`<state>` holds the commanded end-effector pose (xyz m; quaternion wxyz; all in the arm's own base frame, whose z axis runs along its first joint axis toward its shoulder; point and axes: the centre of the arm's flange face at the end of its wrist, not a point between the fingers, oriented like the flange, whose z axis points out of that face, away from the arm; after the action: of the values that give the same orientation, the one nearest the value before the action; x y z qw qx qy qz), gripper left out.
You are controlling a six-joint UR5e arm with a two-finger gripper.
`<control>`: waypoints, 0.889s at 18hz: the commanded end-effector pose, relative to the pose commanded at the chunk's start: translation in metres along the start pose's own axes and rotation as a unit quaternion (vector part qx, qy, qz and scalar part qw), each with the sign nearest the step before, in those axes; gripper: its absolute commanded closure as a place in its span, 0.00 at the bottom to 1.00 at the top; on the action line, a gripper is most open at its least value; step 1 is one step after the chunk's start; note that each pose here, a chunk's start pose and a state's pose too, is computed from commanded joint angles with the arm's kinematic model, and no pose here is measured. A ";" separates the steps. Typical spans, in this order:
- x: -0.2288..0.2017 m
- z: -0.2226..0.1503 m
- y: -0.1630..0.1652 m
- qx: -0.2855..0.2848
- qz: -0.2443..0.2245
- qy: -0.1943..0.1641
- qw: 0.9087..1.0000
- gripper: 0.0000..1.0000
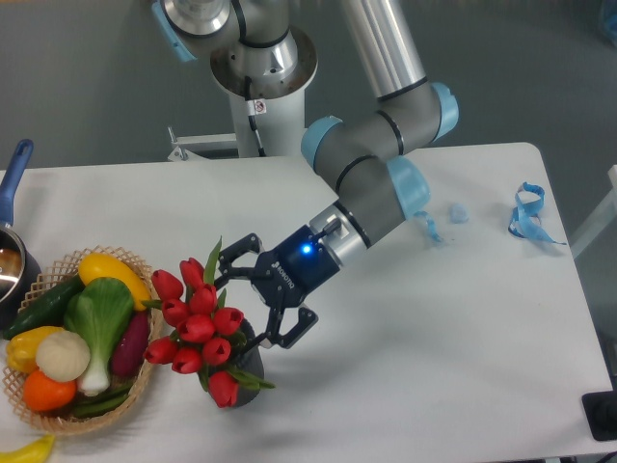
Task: Insert the flowers into the vase
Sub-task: 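Open the gripper to release the tulip stems in the vase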
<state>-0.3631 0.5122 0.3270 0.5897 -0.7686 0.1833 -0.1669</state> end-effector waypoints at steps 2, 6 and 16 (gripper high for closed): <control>0.001 0.000 0.000 -0.001 -0.001 0.000 1.000 0.00; -0.001 -0.008 0.000 -0.005 -0.004 -0.009 1.000 0.00; 0.005 -0.016 0.007 -0.089 -0.026 -0.043 0.995 0.00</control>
<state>-0.3667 0.4950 0.3242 0.5221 -0.8288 0.1517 -0.1323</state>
